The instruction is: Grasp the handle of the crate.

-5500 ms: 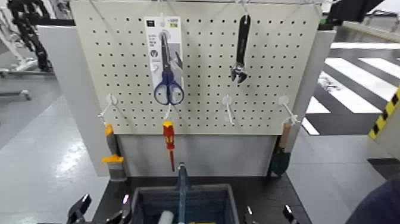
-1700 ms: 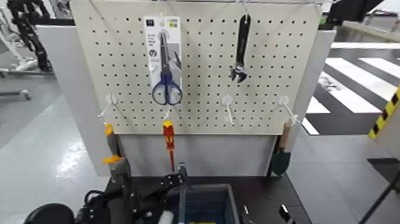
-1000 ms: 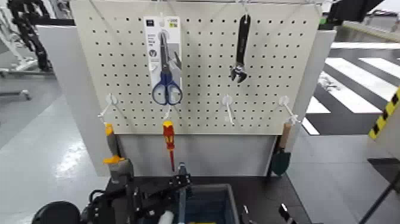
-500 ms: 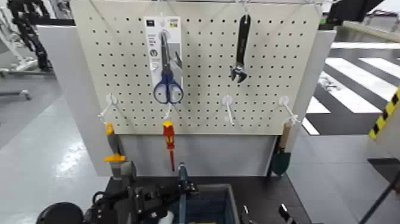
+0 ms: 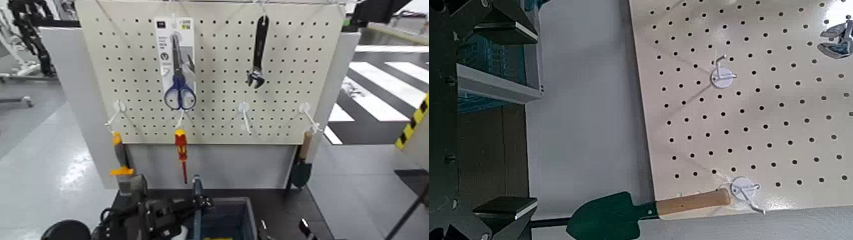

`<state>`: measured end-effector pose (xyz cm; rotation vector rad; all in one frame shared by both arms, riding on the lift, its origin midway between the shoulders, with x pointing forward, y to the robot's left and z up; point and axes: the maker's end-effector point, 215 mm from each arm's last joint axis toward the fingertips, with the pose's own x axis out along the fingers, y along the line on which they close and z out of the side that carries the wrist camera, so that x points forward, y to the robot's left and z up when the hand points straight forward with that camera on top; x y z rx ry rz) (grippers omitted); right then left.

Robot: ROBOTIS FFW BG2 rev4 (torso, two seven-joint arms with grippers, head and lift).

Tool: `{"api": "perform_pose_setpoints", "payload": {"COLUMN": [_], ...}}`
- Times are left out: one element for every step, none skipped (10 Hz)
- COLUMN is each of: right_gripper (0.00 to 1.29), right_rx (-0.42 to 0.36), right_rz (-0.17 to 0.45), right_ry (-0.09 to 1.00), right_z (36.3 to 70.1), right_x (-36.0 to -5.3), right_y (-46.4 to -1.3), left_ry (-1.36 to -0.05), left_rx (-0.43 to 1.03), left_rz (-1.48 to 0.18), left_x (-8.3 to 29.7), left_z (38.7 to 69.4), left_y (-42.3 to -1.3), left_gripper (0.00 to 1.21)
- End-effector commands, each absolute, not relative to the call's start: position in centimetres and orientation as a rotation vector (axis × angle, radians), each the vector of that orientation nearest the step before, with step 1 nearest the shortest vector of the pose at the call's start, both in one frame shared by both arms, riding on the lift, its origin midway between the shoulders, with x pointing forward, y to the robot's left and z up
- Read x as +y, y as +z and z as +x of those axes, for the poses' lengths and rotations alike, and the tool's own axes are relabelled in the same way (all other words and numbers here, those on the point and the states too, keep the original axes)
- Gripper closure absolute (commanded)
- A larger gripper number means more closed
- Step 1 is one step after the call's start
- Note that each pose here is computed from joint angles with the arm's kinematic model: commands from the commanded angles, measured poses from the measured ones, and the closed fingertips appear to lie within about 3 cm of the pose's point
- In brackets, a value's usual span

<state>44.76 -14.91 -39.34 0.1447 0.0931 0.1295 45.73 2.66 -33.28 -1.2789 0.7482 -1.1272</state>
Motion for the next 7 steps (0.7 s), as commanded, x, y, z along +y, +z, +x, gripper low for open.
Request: {"api": "perform_pose_setpoints", "payload": {"right_gripper": [0.15,0.15,0.15,0.15,0.15,0.15,0.15], "right_rx": [0.093,0.094,0.093,0.092,0.089,0.089,0.088], "right_rz": [0.146,0.144,0.146,0.144,0.143,0.143,0.143], "right_ry": [0.128,0.125,0.124,0.124,0.123,0.12,0.12], "right_z": [44.7,44.7,44.7,44.7,44.7,44.7,44.7], "right_x": [-14.9,-15.1,-15.0,-15.0,-15.1,-15.2,-15.2], "right_y": [-39.3,-39.4,-39.3,-39.3,-39.2,-39.3,-39.2], "left_ry": [-1.169,-1.184,-1.199,-1.214,-1.227,-1.242,-1.255], "left_rx": [0.732,0.72,0.705,0.701,0.696,0.687,0.684], "left_rz": [-1.278,-1.277,-1.268,-1.272,-1.28,-1.3,-1.314], "left_x": [1.9,1.7,1.6,1.2,0.8,0.3,-0.3], "left_z": [44.7,44.5,44.3,43.9,43.5,43.0,42.6], "left_y": [-32.2,-31.5,-30.7,-30.2,-29.7,-29.2,-28.8], "left_gripper": [1.19,1.19,1.19,1.19,1.19,1.19,1.19]}}
